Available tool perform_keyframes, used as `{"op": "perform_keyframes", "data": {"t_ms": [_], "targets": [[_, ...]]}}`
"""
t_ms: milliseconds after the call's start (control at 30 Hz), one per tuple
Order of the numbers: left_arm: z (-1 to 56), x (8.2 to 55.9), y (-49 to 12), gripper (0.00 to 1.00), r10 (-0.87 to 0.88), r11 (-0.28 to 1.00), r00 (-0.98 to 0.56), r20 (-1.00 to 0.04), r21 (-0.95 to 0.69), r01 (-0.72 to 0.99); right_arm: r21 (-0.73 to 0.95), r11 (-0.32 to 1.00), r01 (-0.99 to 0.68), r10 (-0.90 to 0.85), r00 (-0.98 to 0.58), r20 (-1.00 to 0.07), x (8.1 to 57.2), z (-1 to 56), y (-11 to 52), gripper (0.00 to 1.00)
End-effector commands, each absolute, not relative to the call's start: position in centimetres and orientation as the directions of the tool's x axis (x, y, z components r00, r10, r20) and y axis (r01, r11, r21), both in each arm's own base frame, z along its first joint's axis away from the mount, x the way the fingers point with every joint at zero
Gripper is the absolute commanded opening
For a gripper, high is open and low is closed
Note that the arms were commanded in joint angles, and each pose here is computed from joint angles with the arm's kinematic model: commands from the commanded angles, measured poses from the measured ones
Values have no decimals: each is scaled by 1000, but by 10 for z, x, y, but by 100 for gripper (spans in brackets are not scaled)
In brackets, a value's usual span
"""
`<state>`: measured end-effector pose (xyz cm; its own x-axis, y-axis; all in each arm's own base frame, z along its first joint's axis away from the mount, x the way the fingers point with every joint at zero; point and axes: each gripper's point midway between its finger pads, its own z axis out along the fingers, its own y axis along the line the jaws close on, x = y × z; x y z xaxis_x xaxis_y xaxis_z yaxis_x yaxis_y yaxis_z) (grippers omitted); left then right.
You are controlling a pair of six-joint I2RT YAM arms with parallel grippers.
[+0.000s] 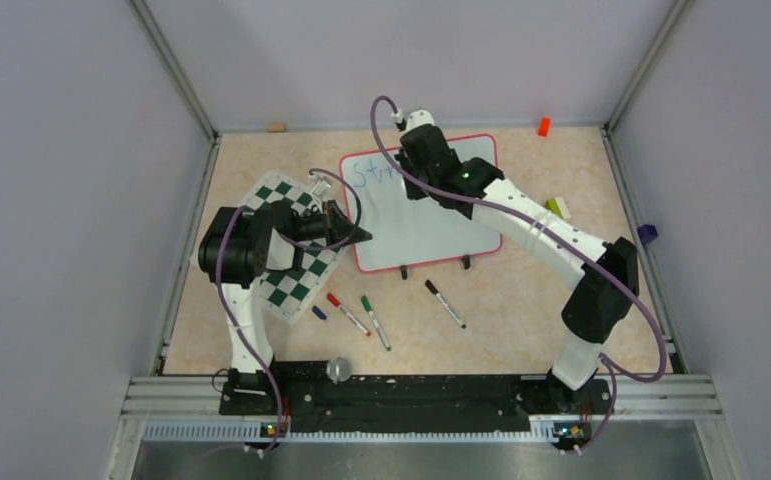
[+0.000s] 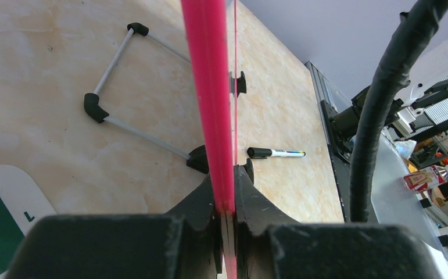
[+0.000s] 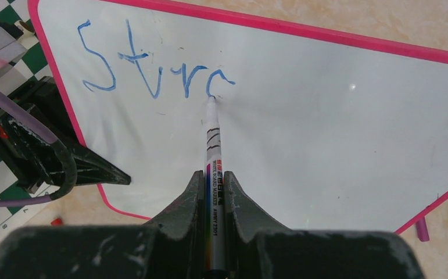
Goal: Write a sentence on the whiteboard
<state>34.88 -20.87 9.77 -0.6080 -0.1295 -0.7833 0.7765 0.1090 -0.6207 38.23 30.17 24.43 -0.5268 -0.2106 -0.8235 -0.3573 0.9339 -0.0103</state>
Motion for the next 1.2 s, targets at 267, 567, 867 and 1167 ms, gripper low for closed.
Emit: {"op": "perform_keyframes", "data": {"t_ms": [267,567,867,1167], "targets": [[113,358,-205,5,-141,130,-395,-908,-413,902,-75,962,-261,-200,-493,-846,395,264,278,0],[113,358,-205,5,-140,128,-396,-908,-413,902,-75,962,-264,-196,-471,-860,408,274,286,0],[113,358,-205,5,-140,129,-393,-909,-410,903,-38,952,-303,-185,-473,-861,410,275,299,0],[113,358,-205,5,-140,128,-394,-908,-412,902,11,938,-347,-169,-481,-860,405,273,310,0]]}}
